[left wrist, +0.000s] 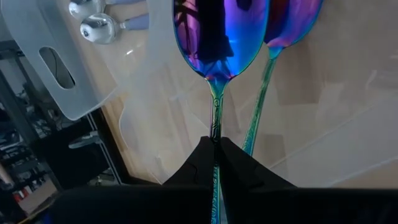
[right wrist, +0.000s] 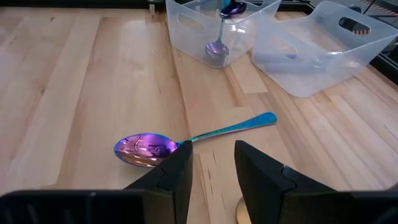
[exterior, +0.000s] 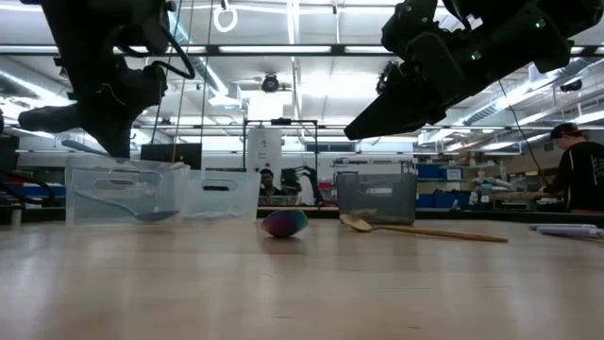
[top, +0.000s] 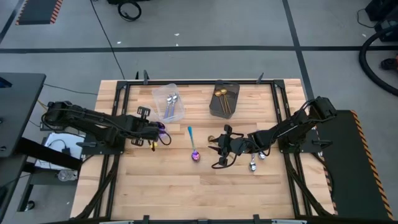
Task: Sort silverware by color (type)
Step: Put the blue spoon into the left transparent bin
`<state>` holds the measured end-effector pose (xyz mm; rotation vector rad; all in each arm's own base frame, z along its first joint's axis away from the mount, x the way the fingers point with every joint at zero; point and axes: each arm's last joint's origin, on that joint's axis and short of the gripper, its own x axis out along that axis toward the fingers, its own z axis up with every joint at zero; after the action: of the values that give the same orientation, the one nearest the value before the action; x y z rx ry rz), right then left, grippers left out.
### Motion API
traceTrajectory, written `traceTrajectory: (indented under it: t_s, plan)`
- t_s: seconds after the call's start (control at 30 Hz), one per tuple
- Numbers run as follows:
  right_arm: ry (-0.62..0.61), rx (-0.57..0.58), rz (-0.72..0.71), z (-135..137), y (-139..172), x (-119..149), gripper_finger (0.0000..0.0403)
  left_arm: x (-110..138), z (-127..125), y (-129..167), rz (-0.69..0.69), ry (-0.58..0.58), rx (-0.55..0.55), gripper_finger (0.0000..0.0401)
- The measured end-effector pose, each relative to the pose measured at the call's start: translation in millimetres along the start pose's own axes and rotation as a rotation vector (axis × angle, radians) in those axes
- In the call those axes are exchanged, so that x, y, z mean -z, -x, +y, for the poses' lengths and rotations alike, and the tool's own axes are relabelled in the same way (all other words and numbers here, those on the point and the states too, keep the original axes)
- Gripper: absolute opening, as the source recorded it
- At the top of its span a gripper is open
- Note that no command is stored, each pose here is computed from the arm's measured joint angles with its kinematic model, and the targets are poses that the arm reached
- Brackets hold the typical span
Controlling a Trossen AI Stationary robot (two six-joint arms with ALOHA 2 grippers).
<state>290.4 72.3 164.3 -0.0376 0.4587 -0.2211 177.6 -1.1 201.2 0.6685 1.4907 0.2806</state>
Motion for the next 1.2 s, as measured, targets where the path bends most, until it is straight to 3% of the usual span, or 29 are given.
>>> traceTrajectory:
  t_s: [0.5,0.83,1.2]
  plan:
    - [-0.004,0.000,0.000,0,0,0,0.0129,-2,14,-13,-0.035,-0.093,0.077,0.0014]
    - [-0.005,-0.001,-0.006,0,0,-1,0.0129,2,7,-32,-0.052,-0.126,0.108,0.0014]
    - [-0.006,-0.002,-0.008,0,0,-1,0.0129,3,6,-34,-0.051,-0.126,0.106,0.0054]
